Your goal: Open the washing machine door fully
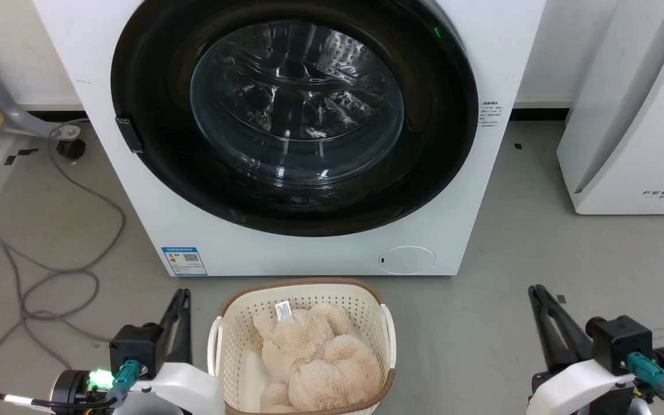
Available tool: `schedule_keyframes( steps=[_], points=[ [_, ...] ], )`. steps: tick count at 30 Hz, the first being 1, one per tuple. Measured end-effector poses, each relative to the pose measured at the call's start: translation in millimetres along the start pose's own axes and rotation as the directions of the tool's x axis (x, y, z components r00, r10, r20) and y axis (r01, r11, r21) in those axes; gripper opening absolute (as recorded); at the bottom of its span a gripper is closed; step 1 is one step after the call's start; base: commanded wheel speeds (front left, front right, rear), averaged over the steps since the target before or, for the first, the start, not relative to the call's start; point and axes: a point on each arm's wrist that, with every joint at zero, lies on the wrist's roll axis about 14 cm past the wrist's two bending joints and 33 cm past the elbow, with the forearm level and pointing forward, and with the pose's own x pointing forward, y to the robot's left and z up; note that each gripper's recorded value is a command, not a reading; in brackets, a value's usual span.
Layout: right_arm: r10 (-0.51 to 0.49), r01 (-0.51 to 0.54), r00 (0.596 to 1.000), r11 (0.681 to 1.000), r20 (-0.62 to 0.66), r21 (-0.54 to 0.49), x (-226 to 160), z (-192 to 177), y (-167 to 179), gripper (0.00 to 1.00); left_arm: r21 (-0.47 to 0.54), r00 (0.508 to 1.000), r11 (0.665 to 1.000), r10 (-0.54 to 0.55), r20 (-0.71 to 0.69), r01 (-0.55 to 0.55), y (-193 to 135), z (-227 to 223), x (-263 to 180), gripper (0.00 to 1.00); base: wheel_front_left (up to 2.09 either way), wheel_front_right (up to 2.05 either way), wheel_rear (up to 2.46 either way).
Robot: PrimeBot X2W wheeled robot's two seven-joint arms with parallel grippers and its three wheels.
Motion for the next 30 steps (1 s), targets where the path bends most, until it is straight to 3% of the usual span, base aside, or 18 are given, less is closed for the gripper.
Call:
schedule_keyframes(
  steps=[26,27,28,29,30],
  points=[
    [-0.015,0.01,0.997,0.998,0.075,0.069,0,15,-5,1.0,-0.024,1.0,1.0,0.009,0.029,-0.008,-4,3,0,1.0,0.0,0.0,0.0],
    [-0.015,0.01,0.997,0.997,0.079,0.072,0,16,-5,0.84,-0.027,0.999,1.0,0.012,0.031,-0.011,-3,3,0,1.0,0.0,0.0,0.0],
    [-0.016,0.01,0.996,0.997,0.083,0.077,0,17,-5,0.35,-0.027,0.999,1.0,0.012,0.033,-0.011,-3,3,0,1.0,0.0,0.0,0.0],
    [-0.017,0.01,0.996,0.997,0.089,0.082,0,18,-5,0.09,-0.027,0.999,1.0,0.012,0.036,-0.011,-3,3,0,1.0,0.0,0.0,0.0],
    [-0.018,0.01,0.996,0.996,0.092,0.093,0,19,-5,0.0,-0.028,0.999,1.0,0.012,0.036,-0.011,-4,3,0,1.0,0.0,0.0,0.0]
  ],
)
